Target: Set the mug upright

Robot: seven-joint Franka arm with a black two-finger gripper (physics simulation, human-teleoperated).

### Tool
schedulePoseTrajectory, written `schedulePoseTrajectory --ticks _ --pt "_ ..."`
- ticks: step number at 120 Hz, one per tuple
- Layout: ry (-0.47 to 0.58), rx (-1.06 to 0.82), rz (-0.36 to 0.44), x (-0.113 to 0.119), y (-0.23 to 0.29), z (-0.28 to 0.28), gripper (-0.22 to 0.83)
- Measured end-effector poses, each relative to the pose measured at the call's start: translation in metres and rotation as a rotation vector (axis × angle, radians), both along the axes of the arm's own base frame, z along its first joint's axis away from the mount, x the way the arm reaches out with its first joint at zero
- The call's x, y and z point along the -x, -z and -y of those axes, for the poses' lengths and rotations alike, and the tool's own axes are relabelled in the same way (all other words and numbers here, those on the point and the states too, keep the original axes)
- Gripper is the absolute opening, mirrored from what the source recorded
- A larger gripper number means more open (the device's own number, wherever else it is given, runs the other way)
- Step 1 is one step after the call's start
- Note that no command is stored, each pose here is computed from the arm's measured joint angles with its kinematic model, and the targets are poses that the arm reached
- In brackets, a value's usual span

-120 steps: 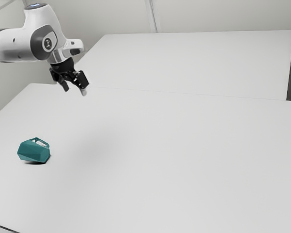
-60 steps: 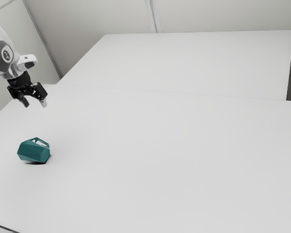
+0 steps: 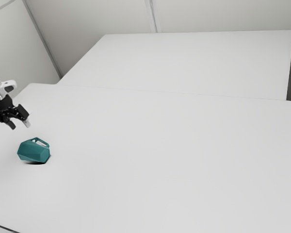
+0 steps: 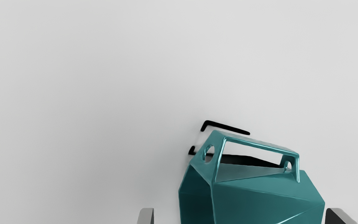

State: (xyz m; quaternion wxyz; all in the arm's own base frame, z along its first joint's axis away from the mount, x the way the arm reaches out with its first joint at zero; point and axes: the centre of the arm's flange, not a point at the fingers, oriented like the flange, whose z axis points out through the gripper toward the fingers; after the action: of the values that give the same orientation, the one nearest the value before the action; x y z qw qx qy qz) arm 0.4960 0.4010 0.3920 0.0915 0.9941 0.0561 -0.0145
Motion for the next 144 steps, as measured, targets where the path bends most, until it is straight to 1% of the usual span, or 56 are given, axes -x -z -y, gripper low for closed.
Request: schedulePoseTrajectory --ticks 18,43,65,93,122,144 --pt "0.038 0.034 0.033 -0.007 0.011 -0.031 0.62" --pt "0.104 0.152 0.071 -0.014 0.037 -0.058 0.61" --pt "0.145 0.249 0.063 -0.001 0.060 -0.072 0.61" --pt "0.197 0.322 0.017 0.015 0.065 -0.068 0.61" --pt "0.224 0.396 0.013 0.022 0.069 -0.062 0.61" --pt "0.221 0.462 0.023 0.024 0.079 -0.055 0.59"
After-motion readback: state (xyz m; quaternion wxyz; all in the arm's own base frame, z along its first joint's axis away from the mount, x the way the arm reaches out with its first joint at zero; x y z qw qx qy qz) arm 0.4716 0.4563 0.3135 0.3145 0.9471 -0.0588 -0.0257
